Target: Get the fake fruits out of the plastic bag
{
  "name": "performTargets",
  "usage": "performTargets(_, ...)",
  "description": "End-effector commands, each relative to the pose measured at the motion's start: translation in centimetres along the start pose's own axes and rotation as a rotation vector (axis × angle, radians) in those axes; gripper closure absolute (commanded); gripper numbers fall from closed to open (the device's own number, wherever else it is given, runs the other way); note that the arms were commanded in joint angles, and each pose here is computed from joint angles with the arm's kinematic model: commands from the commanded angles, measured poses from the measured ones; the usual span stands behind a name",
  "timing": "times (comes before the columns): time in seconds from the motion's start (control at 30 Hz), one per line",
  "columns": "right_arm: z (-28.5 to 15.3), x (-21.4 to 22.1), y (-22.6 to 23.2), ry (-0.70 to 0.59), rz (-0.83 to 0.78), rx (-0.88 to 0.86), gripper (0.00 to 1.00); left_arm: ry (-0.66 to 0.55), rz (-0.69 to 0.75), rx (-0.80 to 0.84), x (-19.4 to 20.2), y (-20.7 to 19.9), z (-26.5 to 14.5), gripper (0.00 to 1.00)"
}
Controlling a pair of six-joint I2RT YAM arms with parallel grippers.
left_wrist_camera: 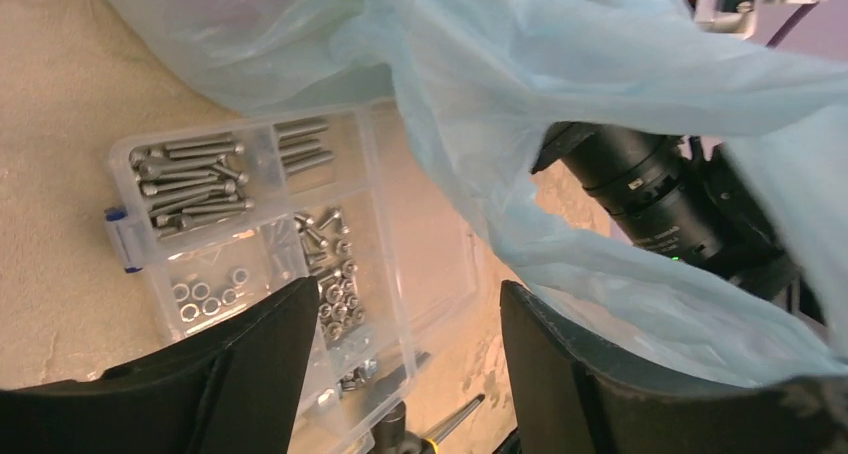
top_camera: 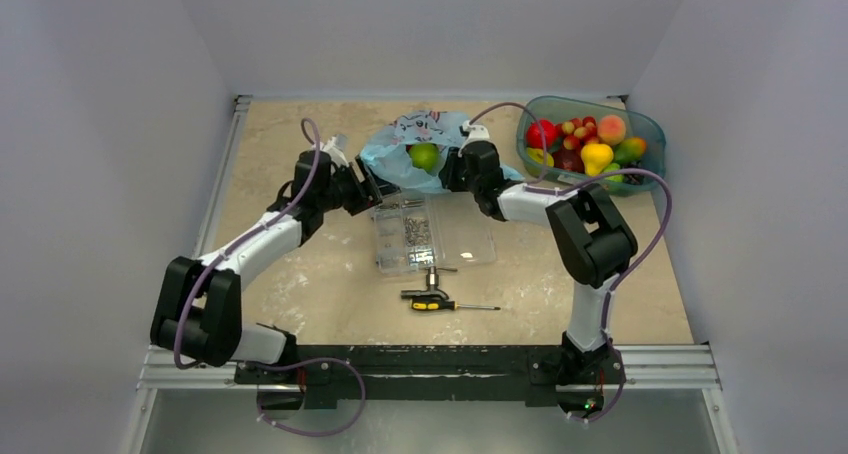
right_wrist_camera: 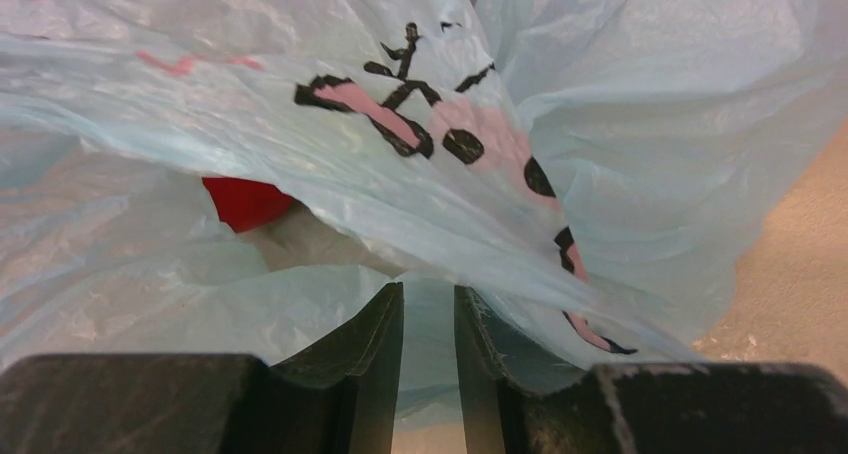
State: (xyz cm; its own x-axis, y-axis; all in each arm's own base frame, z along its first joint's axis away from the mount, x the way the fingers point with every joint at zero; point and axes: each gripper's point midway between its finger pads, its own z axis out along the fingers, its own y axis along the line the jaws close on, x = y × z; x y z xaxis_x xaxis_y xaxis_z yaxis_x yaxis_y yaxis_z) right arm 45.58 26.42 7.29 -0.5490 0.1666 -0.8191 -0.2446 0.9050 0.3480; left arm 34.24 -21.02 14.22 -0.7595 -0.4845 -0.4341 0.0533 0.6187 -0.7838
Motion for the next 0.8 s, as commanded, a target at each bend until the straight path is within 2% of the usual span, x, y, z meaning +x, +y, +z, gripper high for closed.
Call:
performTargets(0.0,-1.3,-6.8,1.9,-0.145,-0.029,-0.019,0.74,0.017,0.158,-0.007,-1.6,-3.0,-2.5,0.31)
performTargets(0.03,-1.3,-7.2,2.1,-0.146,-0.031,-0.023,0.73,0.013,0.189,-0.004,-1.9,-3.5,-3.1,0.29)
performTargets(0.13,-1.3,-8.3,2.9,-0.165,-0.031,-0.051,0.67,-0.033,0.238,-0.021,-2.7,-4.0,-4.3,0.01)
performTargets(0.4,0.1,-9.7,4.3,-0.175,-0.007,-0.088,0.52,-0.116,0.343,-0.005,-5.9,-7.3,-6.0,0.00)
performTargets(0.47,0.4,-9.8,4.4,-0.173,-0.002,-0.092,0.49,-0.145,0.349,-0.056,-7.2,-7.2,-6.1,0.00)
performTargets(0.57,1.0,-10.0,4.7,-0.169,0.002,-0.099,0.46,-0.146,0.346,-0.140,-8.7,-6.1,-5.0,0.03)
performTargets(0.67,1.3,-10.1,4.9,-0.165,0.009,-0.105,0.45,-0.091,0.362,-0.150,-9.0,-5.8,-3.6,0.11)
performTargets(0.7,1.4,-10.0,5.0,-0.161,0.014,-0.108,0.45,-0.080,0.373,-0.156,-9.2,-5.7,-3.2,0.18)
performTargets(0.77,1.6,-9.8,5.1,-0.155,0.018,-0.112,0.45,-0.063,0.392,-0.158,-9.5,-5.3,-2.6,0.38)
